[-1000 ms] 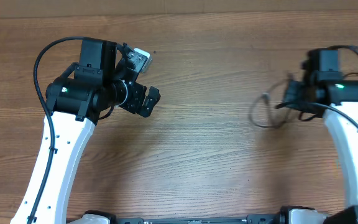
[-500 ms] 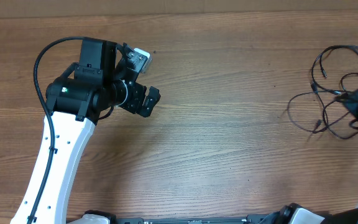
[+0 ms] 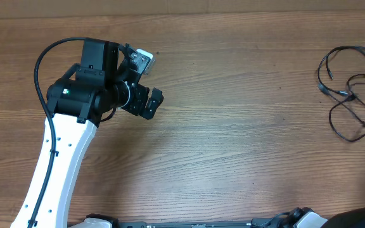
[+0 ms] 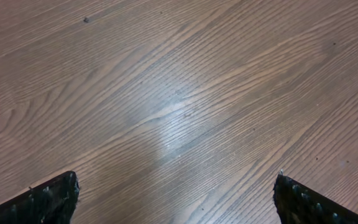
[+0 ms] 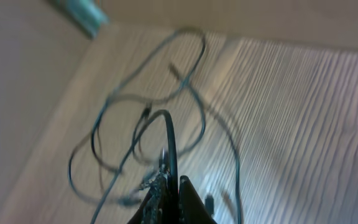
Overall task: Untangle cables
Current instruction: 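Open the right gripper to drop the cable and lift it away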
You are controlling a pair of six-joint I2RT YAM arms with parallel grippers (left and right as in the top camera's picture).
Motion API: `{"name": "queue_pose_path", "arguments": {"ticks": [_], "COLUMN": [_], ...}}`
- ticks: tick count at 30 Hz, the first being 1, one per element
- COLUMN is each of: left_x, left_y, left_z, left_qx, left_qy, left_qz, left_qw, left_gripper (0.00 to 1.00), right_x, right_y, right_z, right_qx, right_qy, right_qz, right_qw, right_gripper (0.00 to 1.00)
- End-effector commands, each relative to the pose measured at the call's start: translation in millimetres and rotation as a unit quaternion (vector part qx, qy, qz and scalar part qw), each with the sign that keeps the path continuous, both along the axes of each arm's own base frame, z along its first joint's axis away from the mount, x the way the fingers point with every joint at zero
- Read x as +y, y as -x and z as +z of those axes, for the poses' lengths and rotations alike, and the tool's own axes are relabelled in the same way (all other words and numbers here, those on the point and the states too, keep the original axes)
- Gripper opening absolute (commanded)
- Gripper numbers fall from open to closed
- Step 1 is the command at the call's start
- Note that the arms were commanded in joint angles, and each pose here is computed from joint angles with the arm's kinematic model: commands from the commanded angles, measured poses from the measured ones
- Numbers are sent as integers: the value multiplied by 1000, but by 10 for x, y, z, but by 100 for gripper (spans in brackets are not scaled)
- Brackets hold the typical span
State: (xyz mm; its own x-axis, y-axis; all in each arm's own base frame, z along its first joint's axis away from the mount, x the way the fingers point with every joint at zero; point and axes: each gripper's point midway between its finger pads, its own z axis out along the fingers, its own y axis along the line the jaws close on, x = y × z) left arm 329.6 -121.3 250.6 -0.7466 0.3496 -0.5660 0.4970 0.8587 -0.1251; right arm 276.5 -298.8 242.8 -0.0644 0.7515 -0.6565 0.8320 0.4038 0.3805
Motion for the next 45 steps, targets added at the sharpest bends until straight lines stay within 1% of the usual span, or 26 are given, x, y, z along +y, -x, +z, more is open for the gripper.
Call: {"name": "queue_pose_path", "arguments": {"ticks": [1,4,8,13,15,16,19,20,22,23,26,30,36,39,45], "left_x": [-1,-1,-1,-1,-1,-1,-1,-1,-1,-1,-1,-1,-1,-1,-1], "left_y": [-17,-17,-17,-17,-17,-17,-17,-17,-17,-17,-17,-17,-17,-17,-17], "left_z": [8,8,8,8,8,8,8,8,8,8,8,8,8,8,8], "left_qx": [1,1,1,1,1,1,1,1,1,1,1,1,1,1,1], "left_qy": [1,1,1,1,1,1,1,1,1,1,1,1,1,1,1], "left_qz": [5,5,5,5,5,5,5,5,5,5,5,5,5,5,5], "left_qw": [1000,1000,1000,1000,1000,1000,1000,1000,1000,1000,1000,1000,1000,1000,1000], "left_gripper": [100,100,99,100,100,100,100,100,100,100,100,100,100,100,100], "right_x": [-137,-269,-398,-499,-503,-506,-479,-452,-382,-343,-206,-26,416,730,1484], "right_y": [90,112,113,140,136,133,84,53,-15,-49,-145,-199,-424,-582,-967], "right_z": [278,409,585,708,694,678,609,594,575,570,544,425,129,-112,-531], "right_qx": [-35,-55,-78,-83,-83,-81,-81,-84,-93,-98,-113,-113,-59,-23,28], "right_qy": [30,56,90,122,120,118,105,99,85,79,54,12,-7,-33,-83], "right_qz": [-20,-31,-41,-58,-58,-58,-45,-35,-12,0,39,74,194,250,356], "right_qw": [999,996,992,987,988,988,990,991,992,992,991,991,979,967,930], "right_gripper": [4,4,10,17,24,32,62,74,95,100,100,100,100,100,100]}}
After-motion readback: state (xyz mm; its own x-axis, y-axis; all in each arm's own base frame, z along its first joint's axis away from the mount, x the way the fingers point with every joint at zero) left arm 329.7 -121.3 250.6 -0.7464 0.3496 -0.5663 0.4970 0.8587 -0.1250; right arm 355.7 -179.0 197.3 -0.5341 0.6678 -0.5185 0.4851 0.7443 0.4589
